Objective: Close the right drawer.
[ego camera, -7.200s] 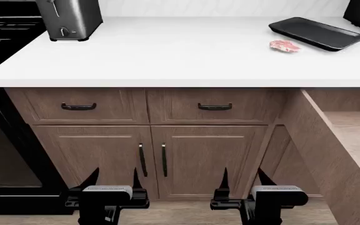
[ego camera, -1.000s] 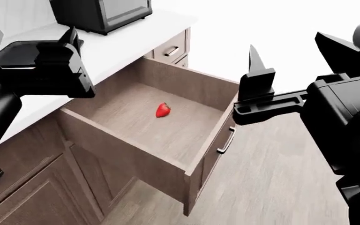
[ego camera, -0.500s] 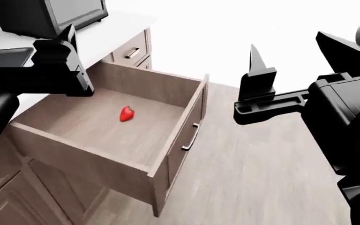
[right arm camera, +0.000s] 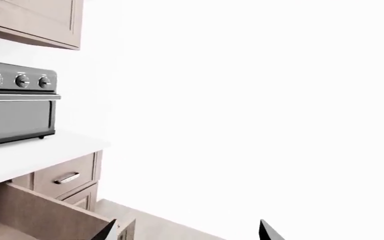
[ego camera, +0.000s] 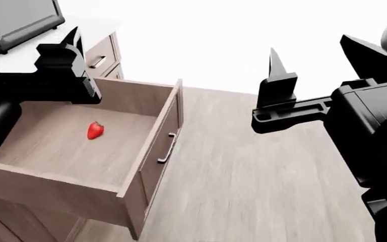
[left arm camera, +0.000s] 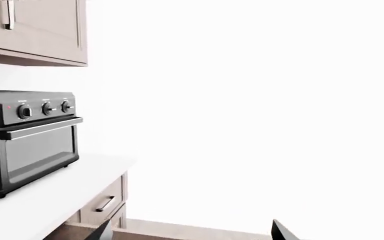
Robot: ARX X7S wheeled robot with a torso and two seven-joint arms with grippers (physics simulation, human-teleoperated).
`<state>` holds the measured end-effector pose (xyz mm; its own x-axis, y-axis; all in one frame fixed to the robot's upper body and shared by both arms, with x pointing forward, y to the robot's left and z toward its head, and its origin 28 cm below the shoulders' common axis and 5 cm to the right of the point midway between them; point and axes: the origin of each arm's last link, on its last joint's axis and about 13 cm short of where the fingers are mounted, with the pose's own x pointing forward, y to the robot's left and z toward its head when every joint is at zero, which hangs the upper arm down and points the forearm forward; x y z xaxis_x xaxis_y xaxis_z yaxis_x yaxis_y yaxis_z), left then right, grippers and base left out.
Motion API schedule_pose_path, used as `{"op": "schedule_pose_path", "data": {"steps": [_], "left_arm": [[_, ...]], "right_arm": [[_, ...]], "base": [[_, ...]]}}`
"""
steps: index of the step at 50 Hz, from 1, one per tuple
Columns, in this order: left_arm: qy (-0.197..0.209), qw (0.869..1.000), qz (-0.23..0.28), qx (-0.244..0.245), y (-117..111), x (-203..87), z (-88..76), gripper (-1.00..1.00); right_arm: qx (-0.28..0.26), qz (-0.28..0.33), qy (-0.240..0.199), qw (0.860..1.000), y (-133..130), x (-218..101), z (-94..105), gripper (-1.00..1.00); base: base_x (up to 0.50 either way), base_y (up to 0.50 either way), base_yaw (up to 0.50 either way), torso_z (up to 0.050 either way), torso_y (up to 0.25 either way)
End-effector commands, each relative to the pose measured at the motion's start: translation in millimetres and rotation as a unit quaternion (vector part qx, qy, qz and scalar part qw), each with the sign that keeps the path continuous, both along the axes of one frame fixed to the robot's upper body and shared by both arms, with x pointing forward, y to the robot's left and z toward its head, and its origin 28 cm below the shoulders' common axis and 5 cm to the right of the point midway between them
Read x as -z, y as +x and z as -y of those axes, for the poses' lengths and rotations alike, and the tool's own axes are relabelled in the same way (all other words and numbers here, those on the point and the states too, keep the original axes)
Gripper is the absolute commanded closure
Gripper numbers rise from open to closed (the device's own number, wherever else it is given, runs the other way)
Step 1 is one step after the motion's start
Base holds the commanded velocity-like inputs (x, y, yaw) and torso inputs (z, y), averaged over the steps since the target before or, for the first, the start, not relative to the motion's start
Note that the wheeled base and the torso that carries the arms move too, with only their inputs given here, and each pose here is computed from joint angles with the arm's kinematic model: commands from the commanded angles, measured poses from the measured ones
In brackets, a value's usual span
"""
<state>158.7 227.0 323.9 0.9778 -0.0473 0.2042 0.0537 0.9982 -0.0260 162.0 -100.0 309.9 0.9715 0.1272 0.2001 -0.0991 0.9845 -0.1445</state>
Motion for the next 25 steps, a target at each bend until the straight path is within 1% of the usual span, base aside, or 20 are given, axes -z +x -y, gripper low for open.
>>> {"op": "schedule_pose_path", "data": {"steps": [1, 9, 11, 12, 16, 17, 18, 19, 25], "left_arm": [[-0.001, 1.000, -0.001, -0.001, 0.3, 0.5, -0.3, -1.00], [-0.002, 1.000, 0.000, -0.002, 0.4, -0.6, -0.9, -1.00], [-0.002, 1.000, 0.001, -0.002, 0.0, -1.1, -1.0, -1.00], [-0.002, 1.000, 0.001, -0.002, -0.1, -1.2, -0.9, -1.00], [-0.001, 1.000, 0.000, -0.001, 0.5, -0.7, -0.5, -1.00], [-0.001, 1.000, 0.000, -0.002, 0.5, -0.6, -0.5, -1.00], [0.000, 1.000, 0.000, -0.002, 0.3, -0.9, -0.4, -1.00], [-0.001, 1.000, 0.000, -0.002, 0.1, -1.3, -0.4, -1.00], [-0.001, 1.000, 0.000, -0.001, 0.0, -1.4, -0.2, -1.00]], "right_arm": [[0.003, 0.000, 0.002, 1.000, 0.3, 0.2, 0.5, -1.00], [0.007, 0.002, 0.000, 1.000, 0.2, -0.8, 0.6, -1.00], [0.016, 0.011, 0.001, 1.000, 1.7, -1.8, 1.4, -1.00], [0.023, 0.011, -0.008, 1.000, 2.2, -1.9, 1.6, -1.00], [0.020, 0.015, 0.001, 1.000, 0.8, -3.9, 2.4, -1.00], [0.017, 0.019, 0.011, 1.000, 0.5, -4.2, 2.5, -1.00], [0.017, 0.016, 0.010, 1.000, 0.5, -4.2, 2.8, -1.00], [0.020, 0.015, 0.000, 1.000, 1.2, -3.5, 2.6, -1.00], [0.019, 0.014, -0.004, 1.000, 1.2, -3.3, 2.1, -1.00]], "base": [[0.00, 0.00, -0.50, 0.000, 0.000], [0.00, 0.00, -0.50, 0.000, 0.000], [0.00, 0.00, -0.11, 0.000, 0.000], [0.00, 0.00, 0.00, 0.000, 0.000], [0.00, 0.00, 0.00, 0.000, 0.000], [0.00, 0.00, 0.00, 0.000, 0.000], [0.43, -0.09, 0.00, 0.000, 0.000], [0.52, -0.12, 0.00, 0.000, 0.000], [0.52, -0.12, 0.00, 0.000, 0.000]]}}
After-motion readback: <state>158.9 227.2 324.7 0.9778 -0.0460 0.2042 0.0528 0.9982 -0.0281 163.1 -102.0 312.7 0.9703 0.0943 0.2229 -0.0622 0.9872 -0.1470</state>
